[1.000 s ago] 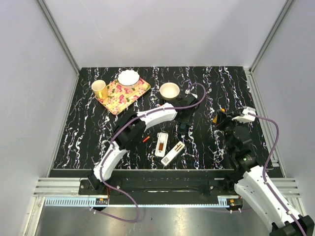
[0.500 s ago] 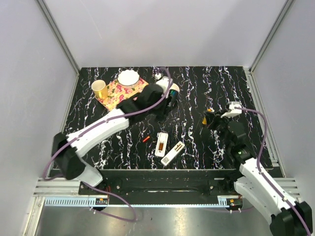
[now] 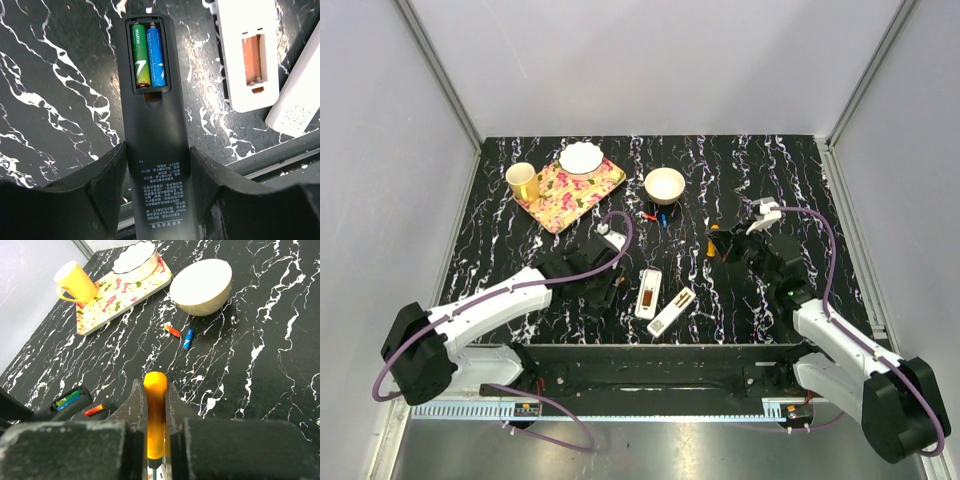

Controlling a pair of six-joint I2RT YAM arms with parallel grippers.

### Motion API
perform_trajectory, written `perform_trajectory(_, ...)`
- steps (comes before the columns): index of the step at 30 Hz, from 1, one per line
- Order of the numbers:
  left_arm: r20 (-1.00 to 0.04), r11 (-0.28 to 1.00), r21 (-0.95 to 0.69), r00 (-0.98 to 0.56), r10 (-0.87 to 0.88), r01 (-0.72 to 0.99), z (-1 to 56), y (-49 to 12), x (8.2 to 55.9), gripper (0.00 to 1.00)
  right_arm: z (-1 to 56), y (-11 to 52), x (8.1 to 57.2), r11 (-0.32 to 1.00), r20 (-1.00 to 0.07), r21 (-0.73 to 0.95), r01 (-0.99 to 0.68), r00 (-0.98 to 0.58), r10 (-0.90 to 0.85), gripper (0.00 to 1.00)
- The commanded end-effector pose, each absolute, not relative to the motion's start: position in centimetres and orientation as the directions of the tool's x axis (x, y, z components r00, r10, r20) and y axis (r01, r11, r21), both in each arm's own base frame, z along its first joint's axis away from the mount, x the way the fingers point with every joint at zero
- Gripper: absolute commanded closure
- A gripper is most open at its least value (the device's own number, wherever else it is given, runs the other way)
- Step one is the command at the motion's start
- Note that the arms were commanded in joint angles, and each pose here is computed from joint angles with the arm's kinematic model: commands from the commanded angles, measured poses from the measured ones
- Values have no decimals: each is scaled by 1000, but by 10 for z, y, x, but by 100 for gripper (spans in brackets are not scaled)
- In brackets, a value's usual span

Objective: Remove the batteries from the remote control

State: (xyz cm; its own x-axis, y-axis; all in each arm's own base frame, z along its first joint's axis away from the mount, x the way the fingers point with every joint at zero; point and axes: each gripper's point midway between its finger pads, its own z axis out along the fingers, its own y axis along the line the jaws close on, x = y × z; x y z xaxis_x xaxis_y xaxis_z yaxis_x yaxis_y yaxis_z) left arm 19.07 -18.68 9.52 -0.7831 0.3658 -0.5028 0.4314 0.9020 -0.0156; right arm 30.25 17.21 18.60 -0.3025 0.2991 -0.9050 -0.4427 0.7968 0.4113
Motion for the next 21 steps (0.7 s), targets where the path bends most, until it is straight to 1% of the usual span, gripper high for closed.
perform_trajectory(1, -500, 898, -118, -806, 316, 424, 89, -202, 174, 100, 222, 182, 306, 749, -908, 419, -514, -222, 356, 100)
perform_trajectory(7, -420, 868, -51, -799, 430, 494, 60, -219, 156, 100, 217, 183, 307, 748, -903, 430, -505, -234, 361, 100)
perform_trajectory(11, -387, 863, -34, -802, 454, 505, 48, -225, 153, 100, 215, 181, 307, 754, -904, 427, -500, -230, 359, 100)
perform_trajectory(15, -384, 847, -30, -789, 480, 530, 39, -233, 154, 100, 214, 181, 307, 754, -905, 426, -499, -225, 361, 100)
perform_trajectory(17, -396, 833, -35, -773, 496, 553, 37, -240, 156, 100, 213, 181, 307, 753, -905, 426, -501, -225, 362, 100)
perform_trajectory(21, -431, 814, 6, -733, 526, 581, 36, -244, 166, 100, 212, 184, 307, 742, -906, 423, -520, -221, 361, 100)
